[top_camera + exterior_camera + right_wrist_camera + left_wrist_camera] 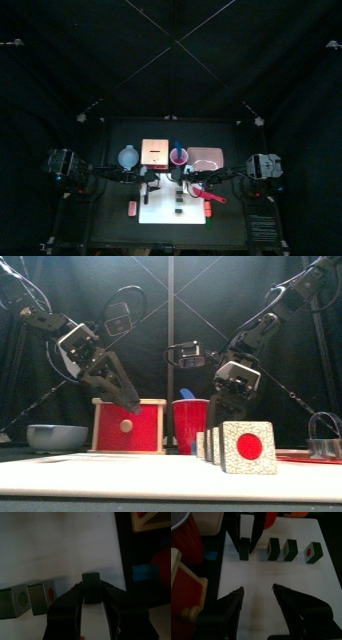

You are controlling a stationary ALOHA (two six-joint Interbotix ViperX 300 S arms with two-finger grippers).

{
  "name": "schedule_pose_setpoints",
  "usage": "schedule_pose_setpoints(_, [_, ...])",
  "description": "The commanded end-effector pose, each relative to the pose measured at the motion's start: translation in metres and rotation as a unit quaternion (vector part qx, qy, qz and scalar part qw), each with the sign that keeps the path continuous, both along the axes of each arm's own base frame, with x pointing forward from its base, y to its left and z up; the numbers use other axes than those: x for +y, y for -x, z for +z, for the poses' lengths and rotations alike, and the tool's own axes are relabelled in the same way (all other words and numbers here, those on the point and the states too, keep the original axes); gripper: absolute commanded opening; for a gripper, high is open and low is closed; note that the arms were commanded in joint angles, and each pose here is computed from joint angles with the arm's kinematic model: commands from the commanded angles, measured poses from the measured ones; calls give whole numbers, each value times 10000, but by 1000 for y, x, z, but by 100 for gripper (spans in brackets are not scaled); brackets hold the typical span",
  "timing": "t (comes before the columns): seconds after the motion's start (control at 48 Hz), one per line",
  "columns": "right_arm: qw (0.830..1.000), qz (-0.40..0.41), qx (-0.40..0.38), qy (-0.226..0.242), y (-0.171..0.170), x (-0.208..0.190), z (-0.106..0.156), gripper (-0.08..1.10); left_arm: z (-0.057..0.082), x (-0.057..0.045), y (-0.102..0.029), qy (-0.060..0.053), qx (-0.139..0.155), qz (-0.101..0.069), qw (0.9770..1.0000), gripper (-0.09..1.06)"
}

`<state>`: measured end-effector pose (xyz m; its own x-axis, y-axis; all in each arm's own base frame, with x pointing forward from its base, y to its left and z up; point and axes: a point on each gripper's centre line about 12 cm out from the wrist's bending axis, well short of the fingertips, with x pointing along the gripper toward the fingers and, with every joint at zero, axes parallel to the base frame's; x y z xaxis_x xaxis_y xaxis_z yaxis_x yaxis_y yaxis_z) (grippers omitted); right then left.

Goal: Place sushi on board then cut the sushi with the knife then place the pieces on the plate
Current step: Place the 4 sushi pieces on the plate

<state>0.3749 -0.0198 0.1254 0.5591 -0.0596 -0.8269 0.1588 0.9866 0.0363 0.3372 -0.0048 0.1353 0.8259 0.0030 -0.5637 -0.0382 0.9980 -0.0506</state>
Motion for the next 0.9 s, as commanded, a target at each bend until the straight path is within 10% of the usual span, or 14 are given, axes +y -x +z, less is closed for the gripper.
schedule_pose_setpoints(0.021, [9990,-95,-433,-61,7,-1,34,60,6,1,-3,22,-115,38,9999,86])
schedule_pose_setpoints(0.896, [9730,-2261,300,-341,73,-117,16,61,0,2,-4,26,-30,70,10000,86])
